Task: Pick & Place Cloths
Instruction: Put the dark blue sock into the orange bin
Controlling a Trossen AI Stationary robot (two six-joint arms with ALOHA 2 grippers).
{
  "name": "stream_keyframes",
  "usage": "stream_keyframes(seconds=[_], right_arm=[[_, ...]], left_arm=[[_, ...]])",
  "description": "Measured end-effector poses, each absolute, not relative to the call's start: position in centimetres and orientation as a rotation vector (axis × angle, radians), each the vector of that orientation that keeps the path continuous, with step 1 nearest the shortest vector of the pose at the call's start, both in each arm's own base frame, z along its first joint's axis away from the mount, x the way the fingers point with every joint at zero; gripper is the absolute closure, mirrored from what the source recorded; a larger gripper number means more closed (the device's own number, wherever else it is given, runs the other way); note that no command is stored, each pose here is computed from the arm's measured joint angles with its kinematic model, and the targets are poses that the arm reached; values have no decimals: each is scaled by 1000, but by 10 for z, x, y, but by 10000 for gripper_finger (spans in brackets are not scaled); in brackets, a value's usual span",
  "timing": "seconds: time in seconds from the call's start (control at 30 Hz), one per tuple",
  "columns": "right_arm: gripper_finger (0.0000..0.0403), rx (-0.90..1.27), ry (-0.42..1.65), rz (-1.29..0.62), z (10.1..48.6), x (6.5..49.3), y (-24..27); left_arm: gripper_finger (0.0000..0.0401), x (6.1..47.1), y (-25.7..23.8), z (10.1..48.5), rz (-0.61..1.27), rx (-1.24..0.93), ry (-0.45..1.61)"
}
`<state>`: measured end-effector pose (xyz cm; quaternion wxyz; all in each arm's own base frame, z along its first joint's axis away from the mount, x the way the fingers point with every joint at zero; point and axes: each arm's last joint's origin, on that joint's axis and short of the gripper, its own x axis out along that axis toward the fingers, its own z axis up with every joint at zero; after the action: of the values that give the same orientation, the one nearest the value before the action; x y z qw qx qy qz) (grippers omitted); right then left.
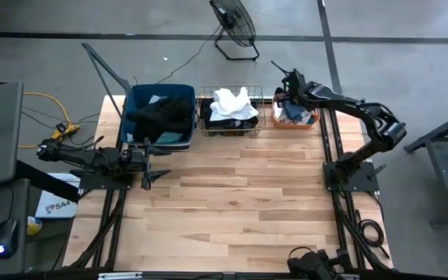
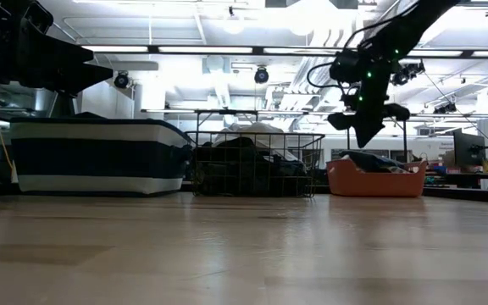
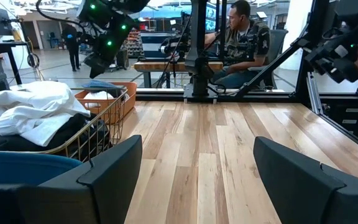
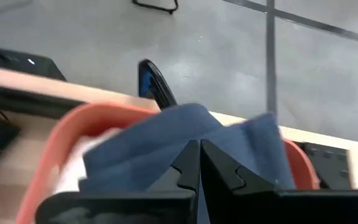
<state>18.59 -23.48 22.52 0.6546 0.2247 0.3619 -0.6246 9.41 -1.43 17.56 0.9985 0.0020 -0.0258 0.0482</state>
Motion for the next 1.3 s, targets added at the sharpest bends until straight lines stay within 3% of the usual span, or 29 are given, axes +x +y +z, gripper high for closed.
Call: stream_keyframes(seconds=[0.23,0.57,1.3], right_arm=[[399,552,753,-1407,207,182,-234],[399,658,839,-1355,173,166,-223],[399,736,772,-1289,144,179,-229]], left_arm=[[101,94,-14,176,97,4,-51],[101,94,-14,176,96,4,-51],[101,94,-14,176,96,4,-51]])
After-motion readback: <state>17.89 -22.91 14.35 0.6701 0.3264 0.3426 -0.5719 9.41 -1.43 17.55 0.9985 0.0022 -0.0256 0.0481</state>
